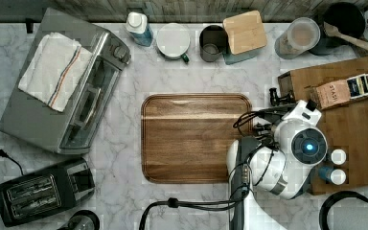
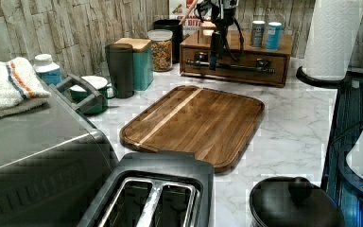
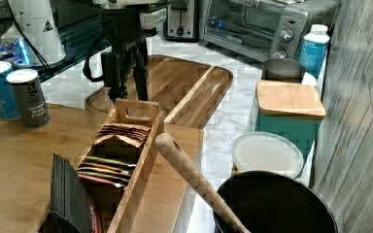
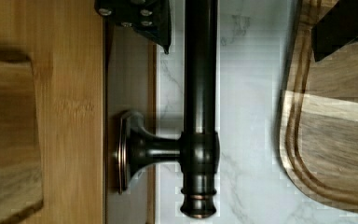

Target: Open the drawer.

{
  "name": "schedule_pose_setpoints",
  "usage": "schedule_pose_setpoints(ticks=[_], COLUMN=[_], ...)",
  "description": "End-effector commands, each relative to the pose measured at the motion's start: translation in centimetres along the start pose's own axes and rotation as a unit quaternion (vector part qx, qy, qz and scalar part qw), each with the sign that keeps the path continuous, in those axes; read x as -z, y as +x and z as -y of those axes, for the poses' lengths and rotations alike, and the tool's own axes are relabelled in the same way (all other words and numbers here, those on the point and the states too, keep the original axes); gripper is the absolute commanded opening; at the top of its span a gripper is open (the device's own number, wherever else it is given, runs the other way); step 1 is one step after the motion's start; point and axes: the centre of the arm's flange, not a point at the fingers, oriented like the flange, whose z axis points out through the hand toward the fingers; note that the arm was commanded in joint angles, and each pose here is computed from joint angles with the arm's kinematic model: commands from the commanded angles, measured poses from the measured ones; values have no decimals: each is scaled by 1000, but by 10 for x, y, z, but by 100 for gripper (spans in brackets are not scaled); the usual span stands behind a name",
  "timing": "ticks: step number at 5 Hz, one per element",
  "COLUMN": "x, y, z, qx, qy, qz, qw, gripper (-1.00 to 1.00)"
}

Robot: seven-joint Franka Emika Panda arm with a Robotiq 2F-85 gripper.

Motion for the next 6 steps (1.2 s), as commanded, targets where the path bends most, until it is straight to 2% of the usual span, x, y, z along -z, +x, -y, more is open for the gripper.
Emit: schedule_pose_setpoints(ticks=[1,4,5,6], x=[-33,-22,-24,-20], y=[-7,-9,-11,-16], z=[-26,16,25,32], qx=[-36,-57,-39,22], qy=[13,7,13,50], qz=[17,13,-2,-12], qw=[999,998,999,998], gripper=[100,100,100,100])
